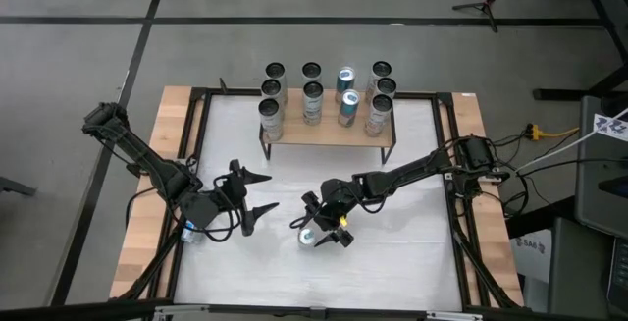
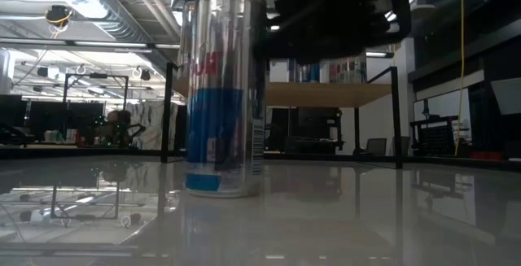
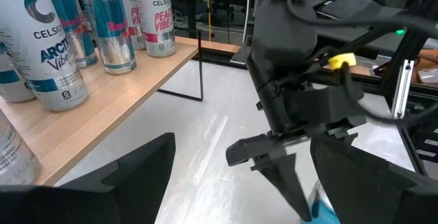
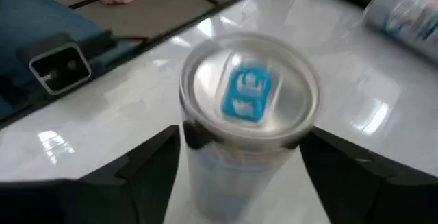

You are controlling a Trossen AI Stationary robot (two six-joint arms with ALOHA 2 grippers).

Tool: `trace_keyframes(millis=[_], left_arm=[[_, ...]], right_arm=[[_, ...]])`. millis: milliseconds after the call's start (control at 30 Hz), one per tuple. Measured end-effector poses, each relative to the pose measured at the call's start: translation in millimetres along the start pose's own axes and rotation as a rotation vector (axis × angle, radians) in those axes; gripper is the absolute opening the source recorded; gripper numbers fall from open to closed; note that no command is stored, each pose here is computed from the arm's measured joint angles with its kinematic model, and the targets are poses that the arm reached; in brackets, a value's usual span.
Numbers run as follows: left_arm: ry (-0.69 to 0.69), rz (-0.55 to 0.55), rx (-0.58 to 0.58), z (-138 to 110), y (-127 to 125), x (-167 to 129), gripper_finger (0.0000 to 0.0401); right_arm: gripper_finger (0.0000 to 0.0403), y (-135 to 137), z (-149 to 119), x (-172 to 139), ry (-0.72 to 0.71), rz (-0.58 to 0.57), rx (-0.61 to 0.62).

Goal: Sort soda cans
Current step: Put the blue soda can on the shelf and align with other blue soda cans

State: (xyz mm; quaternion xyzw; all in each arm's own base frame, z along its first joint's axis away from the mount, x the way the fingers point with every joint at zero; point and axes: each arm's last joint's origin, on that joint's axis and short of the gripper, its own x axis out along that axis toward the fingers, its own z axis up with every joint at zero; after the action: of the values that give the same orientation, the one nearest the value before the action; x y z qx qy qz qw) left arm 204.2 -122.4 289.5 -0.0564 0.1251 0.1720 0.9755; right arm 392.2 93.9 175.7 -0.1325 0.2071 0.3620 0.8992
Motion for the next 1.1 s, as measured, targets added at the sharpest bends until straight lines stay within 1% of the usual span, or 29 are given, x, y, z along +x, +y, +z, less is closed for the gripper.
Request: trace_keyframes(millis=[100,200,333,467,667,833,933,1100], left_arm=[[0.000,0.000,0.000,0.0,0.0,0.0,0.0334],[0.000,0.000,0.001,0.0,0.0,0.0,0.0334],[0.004,-0.001,0.004,-1.2,-1.0,1.0,0.0334],[0.031,-0.020,-0.002,-6.7,-5.4,5.1,0.0334],[0.119,-0.070,-0.026,-24.2,-17.5,16.9,0.0334],[0.219,-0.118,-0.067,-42.4,-28.1,27.4,0.0334],[0.265,-0.112,-0.079,-54.6,-33.5,34.1,0.0334],[0.312,-0.064,-0.085,-73.9,-38.8,46.3,0.0334]], right_arm=[[0.0321,0.1,-0.7,0.4,-0.001,0.002,0.000],[0.0339,-0.4,0.1,0.2,-0.002,-0.010,-0.002],[0.0347,-1.6,0.1,0.2,0.010,-0.050,-0.004],[0.0348,-1.8,0.0,0.2,0.013,-0.058,-0.003],[0.0348,-1.6,0.6,-0.5,0.012,-0.058,0.052],[0.0348,-1.0,-0.9,-0.6,0.029,-0.052,0.070],[0.0348,-0.9,-1.3,-0.6,0.032,-0.052,0.112],[0.0348,-0.9,-2.4,-0.9,0.048,-0.066,0.157]])
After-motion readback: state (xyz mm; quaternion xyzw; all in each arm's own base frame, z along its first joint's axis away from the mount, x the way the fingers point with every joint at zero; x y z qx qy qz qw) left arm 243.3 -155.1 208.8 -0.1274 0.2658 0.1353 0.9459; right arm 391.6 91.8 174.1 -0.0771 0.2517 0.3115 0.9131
